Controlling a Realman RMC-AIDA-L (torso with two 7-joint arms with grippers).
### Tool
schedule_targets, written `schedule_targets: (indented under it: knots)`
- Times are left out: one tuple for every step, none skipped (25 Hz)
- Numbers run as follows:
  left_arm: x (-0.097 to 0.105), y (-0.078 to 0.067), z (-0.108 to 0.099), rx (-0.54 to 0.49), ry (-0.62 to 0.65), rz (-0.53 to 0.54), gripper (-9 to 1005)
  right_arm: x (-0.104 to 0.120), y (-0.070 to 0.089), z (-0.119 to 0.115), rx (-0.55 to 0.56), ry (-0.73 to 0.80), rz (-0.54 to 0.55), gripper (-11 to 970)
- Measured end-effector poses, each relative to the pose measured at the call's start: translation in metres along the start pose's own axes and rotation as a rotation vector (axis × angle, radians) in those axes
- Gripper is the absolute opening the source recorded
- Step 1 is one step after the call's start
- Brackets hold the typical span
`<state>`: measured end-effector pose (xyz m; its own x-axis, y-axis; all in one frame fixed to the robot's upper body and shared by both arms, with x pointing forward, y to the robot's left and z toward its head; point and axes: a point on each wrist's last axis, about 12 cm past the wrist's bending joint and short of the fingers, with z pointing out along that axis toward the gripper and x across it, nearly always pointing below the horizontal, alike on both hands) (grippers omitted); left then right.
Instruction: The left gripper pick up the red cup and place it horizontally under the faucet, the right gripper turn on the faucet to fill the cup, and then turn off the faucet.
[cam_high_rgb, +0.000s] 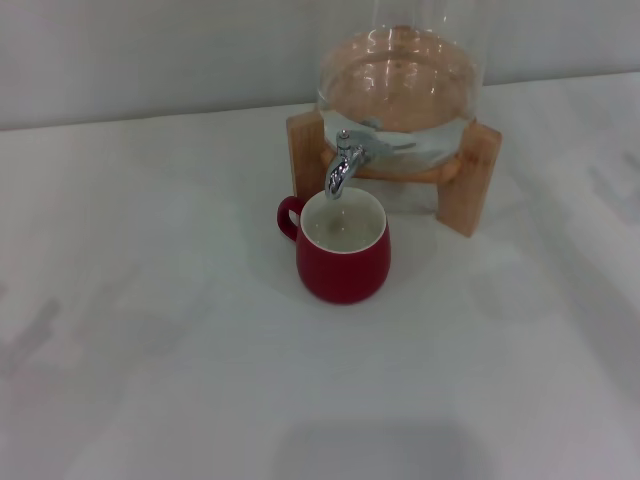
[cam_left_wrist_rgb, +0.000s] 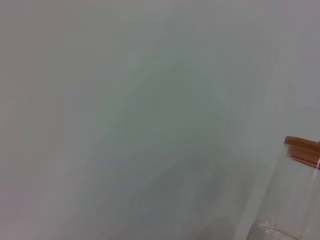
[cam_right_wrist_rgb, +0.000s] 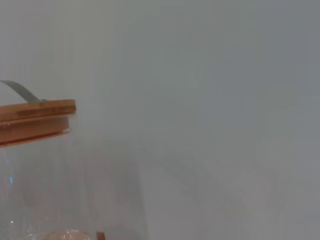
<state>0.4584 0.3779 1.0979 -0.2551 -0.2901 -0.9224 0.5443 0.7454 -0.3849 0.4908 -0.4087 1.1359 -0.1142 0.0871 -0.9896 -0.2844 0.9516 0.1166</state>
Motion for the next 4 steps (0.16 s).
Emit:
schedule_targets:
  knots:
    - [-0.0001, 0.0000, 0.0001, 0.000, 0.000, 0.000, 880, 0.0001, -0.0001, 0.0001, 0.000, 0.000, 0.001, 631]
    - [-0.0001, 0.0000, 0.0000, -0.001, -0.001, 0.000, 880, 0.0002, -0.0001, 0.0002, 0.000, 0.000, 0.002, 631]
    - [-0.0001, 0.0001, 0.0000, -0.002, -0.002, -0.001, 880, 0.0001, -0.0002, 0.0003, 0.000, 0.000, 0.002, 631]
    - [0.0000, 0.0004, 0.0001, -0.004, -0.003, -0.004, 880, 0.0000, -0.0001, 0.0004, 0.000, 0.000, 0.003, 631]
